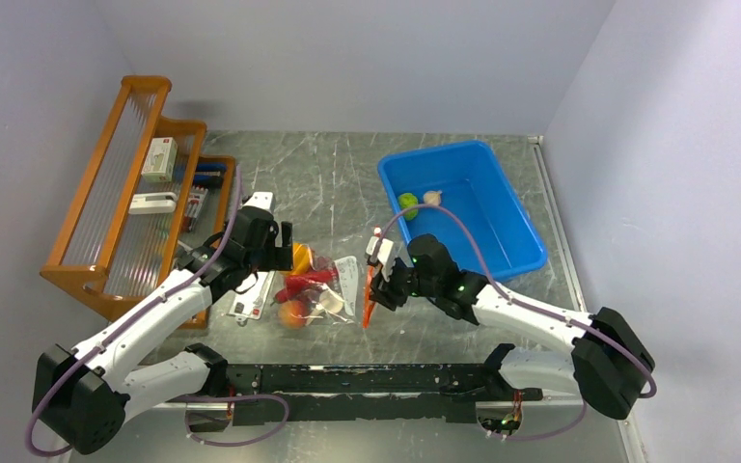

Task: Open the zip-top bag and remove the fake food
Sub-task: Pick up the fake vegetable from the zipper food storage bag.

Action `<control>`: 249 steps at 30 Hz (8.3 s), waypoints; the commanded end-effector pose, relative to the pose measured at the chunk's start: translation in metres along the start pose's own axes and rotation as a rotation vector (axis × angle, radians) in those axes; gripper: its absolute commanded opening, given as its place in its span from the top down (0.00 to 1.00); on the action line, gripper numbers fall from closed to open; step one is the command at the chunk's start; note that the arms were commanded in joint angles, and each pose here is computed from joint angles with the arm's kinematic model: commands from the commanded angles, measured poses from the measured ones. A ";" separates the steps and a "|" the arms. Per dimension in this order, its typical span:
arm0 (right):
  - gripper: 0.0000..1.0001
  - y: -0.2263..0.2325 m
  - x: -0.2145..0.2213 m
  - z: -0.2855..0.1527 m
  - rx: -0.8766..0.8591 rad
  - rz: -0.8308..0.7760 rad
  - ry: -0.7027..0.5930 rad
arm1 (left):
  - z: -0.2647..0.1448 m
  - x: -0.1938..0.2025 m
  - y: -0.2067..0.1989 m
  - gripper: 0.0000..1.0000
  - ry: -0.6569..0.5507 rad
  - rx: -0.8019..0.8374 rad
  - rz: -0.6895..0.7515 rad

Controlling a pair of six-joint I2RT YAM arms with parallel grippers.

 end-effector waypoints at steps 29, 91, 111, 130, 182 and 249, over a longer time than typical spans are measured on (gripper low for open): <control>0.49 0.038 -0.014 0.085 0.084 -0.042 -0.018 | 0.016 0.006 -0.021 0.08 0.139 0.127 0.060; 0.44 0.009 -0.054 0.127 -0.038 0.377 0.020 | 0.040 0.018 -0.006 0.93 0.263 -0.042 0.149; 0.86 0.027 -0.016 0.115 -0.110 0.385 0.110 | 0.042 0.019 -0.005 0.93 0.265 -0.068 0.142; 0.85 0.007 -0.029 0.085 0.019 0.372 0.130 | 0.042 0.021 -0.013 0.93 0.286 0.003 0.128; 0.75 0.010 -0.012 0.098 0.104 0.557 0.014 | 0.048 0.030 -0.018 0.93 0.355 0.038 0.133; 0.78 -0.009 -0.016 0.081 0.140 0.898 0.272 | 0.047 0.031 -0.019 0.93 0.362 0.033 0.138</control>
Point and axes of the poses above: each gripper's point midway between its finger pads, its own z axis out along the fingers, its own y axis along the line the jaws close on, x = y × z, the point moved 7 cm from there along -z, back along the fingers, and after that the axes turned 5 degrees about -z, right-handed, at the moved point
